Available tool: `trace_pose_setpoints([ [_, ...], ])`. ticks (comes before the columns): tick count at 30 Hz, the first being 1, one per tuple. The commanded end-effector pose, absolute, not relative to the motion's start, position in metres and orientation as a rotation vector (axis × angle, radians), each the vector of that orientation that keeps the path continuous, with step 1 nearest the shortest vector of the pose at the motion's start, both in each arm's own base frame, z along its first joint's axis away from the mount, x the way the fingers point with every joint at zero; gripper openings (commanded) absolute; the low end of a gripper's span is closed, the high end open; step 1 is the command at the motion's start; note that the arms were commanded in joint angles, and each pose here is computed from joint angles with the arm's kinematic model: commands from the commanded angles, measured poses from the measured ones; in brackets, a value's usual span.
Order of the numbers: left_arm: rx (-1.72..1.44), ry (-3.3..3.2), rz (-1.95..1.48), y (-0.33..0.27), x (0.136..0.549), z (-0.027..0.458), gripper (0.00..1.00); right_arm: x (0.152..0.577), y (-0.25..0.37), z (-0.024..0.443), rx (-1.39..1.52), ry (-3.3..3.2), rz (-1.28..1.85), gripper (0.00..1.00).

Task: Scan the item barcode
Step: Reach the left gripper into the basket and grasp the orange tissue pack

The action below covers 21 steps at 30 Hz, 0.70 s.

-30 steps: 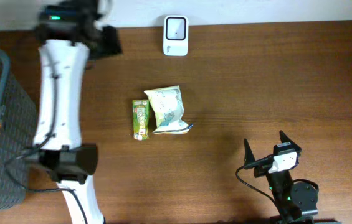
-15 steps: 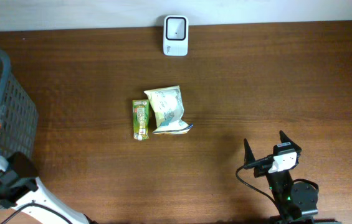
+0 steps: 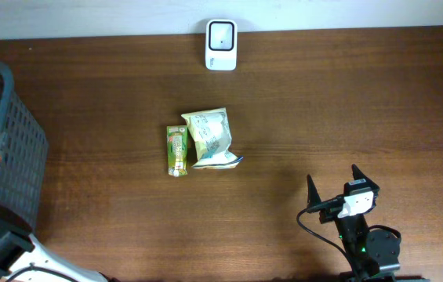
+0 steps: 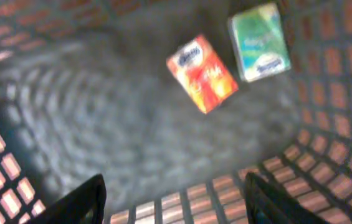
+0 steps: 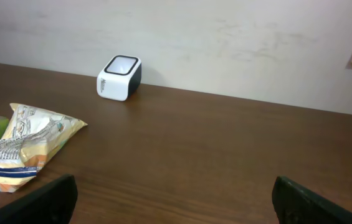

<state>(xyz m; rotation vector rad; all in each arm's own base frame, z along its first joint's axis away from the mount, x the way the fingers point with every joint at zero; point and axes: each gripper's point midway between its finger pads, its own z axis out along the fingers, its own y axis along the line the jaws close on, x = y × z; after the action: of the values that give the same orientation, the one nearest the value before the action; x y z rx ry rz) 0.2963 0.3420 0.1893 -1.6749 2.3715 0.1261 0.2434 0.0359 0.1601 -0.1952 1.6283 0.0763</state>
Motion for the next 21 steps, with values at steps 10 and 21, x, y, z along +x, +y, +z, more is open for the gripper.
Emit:
trace_pose_setpoints([
  [10, -1.230, 2.516, 0.120, 0.359, 0.331, 0.106, 0.70, 0.243, 0.036, 0.158, -0.190, 1.631, 0.075, 0.99],
  [21, -1.063, 2.611, 0.138, 0.363, 0.342, 0.075, 0.70, 0.243, 0.036, 0.158, -0.190, 1.631, 0.075, 0.99],
])
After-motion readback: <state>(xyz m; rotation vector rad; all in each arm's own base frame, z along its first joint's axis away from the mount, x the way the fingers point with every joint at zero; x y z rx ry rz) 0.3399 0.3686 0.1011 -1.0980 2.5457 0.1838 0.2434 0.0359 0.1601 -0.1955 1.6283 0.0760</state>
